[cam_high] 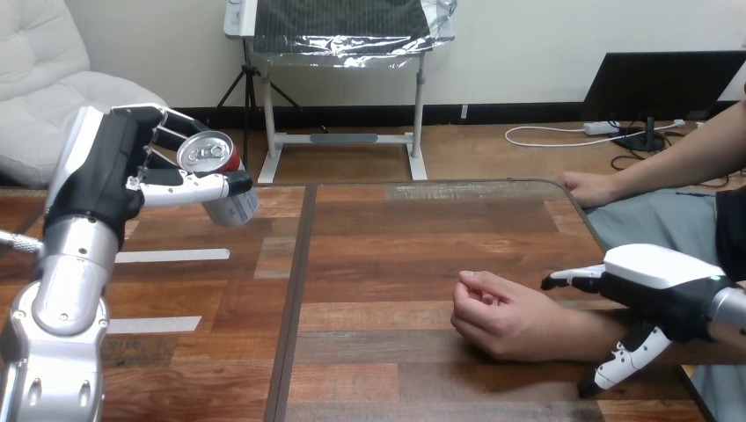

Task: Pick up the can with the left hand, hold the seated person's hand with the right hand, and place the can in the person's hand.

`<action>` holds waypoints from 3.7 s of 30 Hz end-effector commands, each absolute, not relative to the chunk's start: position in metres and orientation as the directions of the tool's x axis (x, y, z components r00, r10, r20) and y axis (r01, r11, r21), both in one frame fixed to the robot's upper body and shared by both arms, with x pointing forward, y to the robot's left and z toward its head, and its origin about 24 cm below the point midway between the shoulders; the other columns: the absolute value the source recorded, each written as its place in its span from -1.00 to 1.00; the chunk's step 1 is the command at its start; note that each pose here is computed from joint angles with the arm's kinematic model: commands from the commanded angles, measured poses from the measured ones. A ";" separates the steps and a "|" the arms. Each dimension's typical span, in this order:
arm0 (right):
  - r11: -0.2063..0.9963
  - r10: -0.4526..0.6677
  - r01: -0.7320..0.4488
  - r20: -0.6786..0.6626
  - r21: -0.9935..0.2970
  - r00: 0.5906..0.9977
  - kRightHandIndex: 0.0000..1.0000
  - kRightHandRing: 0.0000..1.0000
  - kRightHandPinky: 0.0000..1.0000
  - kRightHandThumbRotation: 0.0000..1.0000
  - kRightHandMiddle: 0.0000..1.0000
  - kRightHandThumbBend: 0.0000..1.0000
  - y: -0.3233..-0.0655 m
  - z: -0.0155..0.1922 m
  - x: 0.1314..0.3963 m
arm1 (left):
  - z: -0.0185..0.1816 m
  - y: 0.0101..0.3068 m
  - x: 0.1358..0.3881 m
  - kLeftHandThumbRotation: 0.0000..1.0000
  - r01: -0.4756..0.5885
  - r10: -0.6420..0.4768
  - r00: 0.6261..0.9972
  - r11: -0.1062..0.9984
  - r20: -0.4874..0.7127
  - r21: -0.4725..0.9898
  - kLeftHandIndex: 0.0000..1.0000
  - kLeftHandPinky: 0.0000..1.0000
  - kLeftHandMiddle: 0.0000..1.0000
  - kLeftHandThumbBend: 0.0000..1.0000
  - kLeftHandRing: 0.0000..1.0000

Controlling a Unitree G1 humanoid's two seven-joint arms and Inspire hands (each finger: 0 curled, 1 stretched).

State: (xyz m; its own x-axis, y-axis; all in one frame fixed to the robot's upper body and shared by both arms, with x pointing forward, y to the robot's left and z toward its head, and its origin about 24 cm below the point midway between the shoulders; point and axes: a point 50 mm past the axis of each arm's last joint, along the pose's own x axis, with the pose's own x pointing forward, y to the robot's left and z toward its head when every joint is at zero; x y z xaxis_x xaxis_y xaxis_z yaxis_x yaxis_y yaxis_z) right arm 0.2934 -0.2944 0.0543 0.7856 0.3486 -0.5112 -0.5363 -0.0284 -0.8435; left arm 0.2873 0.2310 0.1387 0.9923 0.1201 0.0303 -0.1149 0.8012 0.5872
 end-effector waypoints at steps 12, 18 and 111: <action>-0.145 0.238 -0.620 -0.635 -0.771 0.735 0.78 0.75 0.74 -0.36 0.75 1.00 -0.301 0.039 0.291 | 0.177 0.221 0.294 -1.00 -0.168 0.067 0.978 0.817 0.198 0.552 -0.02 -0.37 -0.09 0.17 -0.21; -0.166 0.196 -0.649 -0.670 -0.742 0.716 0.75 0.72 0.56 -0.40 0.72 1.00 -0.299 0.032 0.291 | 0.177 0.222 0.294 -1.00 -0.168 0.066 0.978 0.819 0.200 0.549 -0.03 -0.37 -0.10 0.17 -0.21; 0.124 0.405 -0.437 -0.357 -0.891 0.842 -0.28 -0.45 -0.57 0.11 -0.31 0.47 -0.220 0.029 0.304 | 0.141 0.186 0.307 -1.00 -0.047 -0.004 0.995 0.874 0.104 0.484 -0.01 -0.36 -0.07 0.20 -0.18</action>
State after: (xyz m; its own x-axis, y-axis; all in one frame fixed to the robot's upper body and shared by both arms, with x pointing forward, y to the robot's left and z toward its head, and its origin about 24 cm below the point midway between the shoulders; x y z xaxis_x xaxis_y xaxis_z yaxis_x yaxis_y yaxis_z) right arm 0.3115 -0.2438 0.0492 0.8652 0.3572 -0.3519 -0.3831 0.0182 -0.9235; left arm 0.2942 0.1977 0.1146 0.9995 0.0244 -0.0188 -0.0124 0.8767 0.4810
